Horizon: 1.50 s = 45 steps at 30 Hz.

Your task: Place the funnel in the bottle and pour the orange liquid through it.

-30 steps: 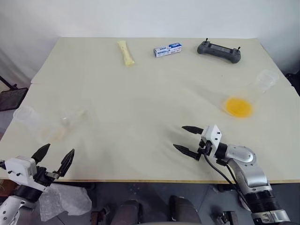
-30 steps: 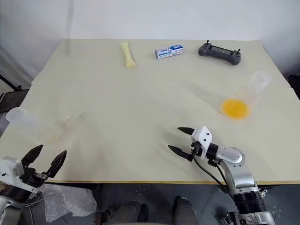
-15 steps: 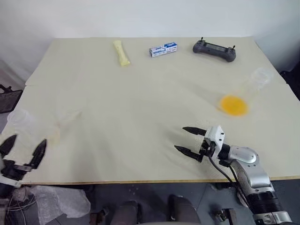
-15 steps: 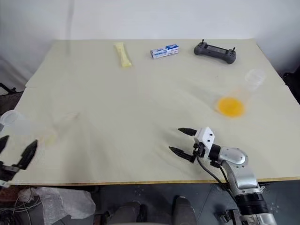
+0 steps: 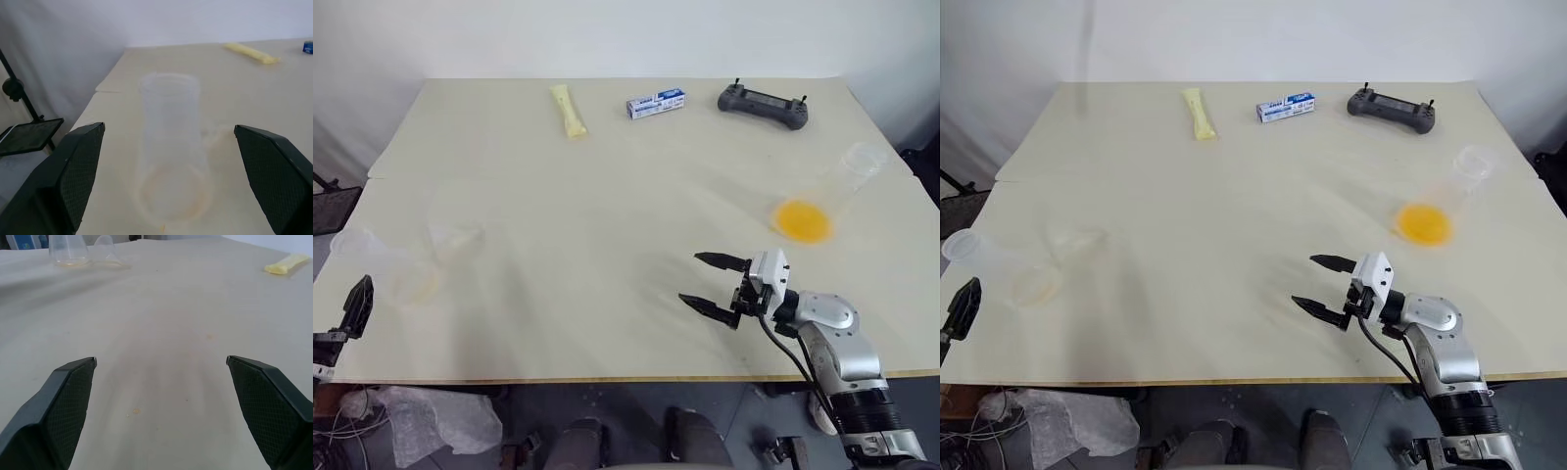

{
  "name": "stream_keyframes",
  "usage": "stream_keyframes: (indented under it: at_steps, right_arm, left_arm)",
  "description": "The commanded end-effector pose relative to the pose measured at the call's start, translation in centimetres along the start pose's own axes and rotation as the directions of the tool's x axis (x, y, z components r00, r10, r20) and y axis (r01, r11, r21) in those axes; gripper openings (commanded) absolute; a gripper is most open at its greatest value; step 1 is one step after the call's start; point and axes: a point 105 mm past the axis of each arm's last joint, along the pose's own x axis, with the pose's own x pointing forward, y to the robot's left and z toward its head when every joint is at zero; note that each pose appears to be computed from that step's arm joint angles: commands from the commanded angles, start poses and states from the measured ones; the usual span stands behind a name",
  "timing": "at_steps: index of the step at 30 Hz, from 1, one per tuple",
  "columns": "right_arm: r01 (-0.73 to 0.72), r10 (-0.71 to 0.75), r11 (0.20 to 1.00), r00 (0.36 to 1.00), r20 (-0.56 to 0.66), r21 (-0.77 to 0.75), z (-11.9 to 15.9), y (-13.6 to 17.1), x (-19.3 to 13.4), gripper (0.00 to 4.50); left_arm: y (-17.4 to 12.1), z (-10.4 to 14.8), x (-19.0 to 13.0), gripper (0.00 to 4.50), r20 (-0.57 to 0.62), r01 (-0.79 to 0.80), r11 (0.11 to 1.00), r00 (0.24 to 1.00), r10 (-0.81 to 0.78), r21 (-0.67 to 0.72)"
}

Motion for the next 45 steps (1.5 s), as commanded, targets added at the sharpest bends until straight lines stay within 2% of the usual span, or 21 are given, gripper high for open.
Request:
stream_keyframes:
  at_steps: [1, 5, 13, 22, 25, 30, 35, 39, 45]
  right_arm:
    - [0.005, -0.004, 0.999, 0.999, 0.033, -0.041, 1.1, -0.2, 0.0, 4.46]
    - [0.017, -0.015, 0.999, 0.999, 0.028, -0.049, 1.2, -0.2, -0.2, 4.46]
    - [0.037, -0.035, 0.998, 0.999, 0.028, -0.058, 1.4, -0.3, -0.4, 4.46]
    - [0.064, -0.063, 0.995, 0.998, 0.018, -0.070, 1.6, -0.4, -0.9, 4.46]
    - [0.078, -0.077, 0.994, 0.997, 0.015, -0.077, 1.8, -0.6, -1.2, 4.50]
    - [0.099, -0.098, 0.991, 0.995, 0.009, -0.088, 1.9, -0.8, -1.7, 4.50]
    - [0.130, -0.130, 0.986, 0.991, 0.008, -0.104, 2.2, -1.1, -2.4, 4.50]
    - [0.148, -0.149, 0.984, 0.989, 0.005, -0.102, 2.4, -1.2, -3.1, 4.50]
    - [0.143, -0.142, 0.986, 0.990, 0.010, -0.087, 3.0, -1.0, -3.8, 4.50]
  left_arm:
    - [0.8, 0.0, 0.8, 4.50, 0.002, -0.040, 0.999, 0.999, 0.040, 0.014]
    - [1.1, -0.4, 2.0, 4.50, 0.007, -0.056, 0.998, 0.998, 0.056, 0.005]
    - [0.1, -1.0, 4.7, 4.50, 0.024, 0.020, 1.000, 1.000, -0.019, -0.009]
    - [-0.7, -1.1, 6.2, 4.50, 0.051, 0.056, 0.998, 0.997, -0.055, -0.003]
    - [-0.9, -0.8, 6.4, 3.88, 0.080, 0.062, 0.998, 0.995, -0.060, -0.018]
    - [-1.8, 0.3, 6.6, 2.37, 0.122, 0.129, 0.991, 0.985, -0.125, -0.029]
    - [-3.6, 2.9, 6.4, 2.35, 0.153, 0.287, 0.958, 0.947, -0.284, 0.006]
    - [-7.1, 4.9, 6.4, 2.35, 0.096, 0.490, 0.871, 0.866, -0.490, 0.029]
    - [-12.6, 6.7, 7.7, 2.35, 0.101, 0.689, 0.725, 0.722, -0.684, -0.011]
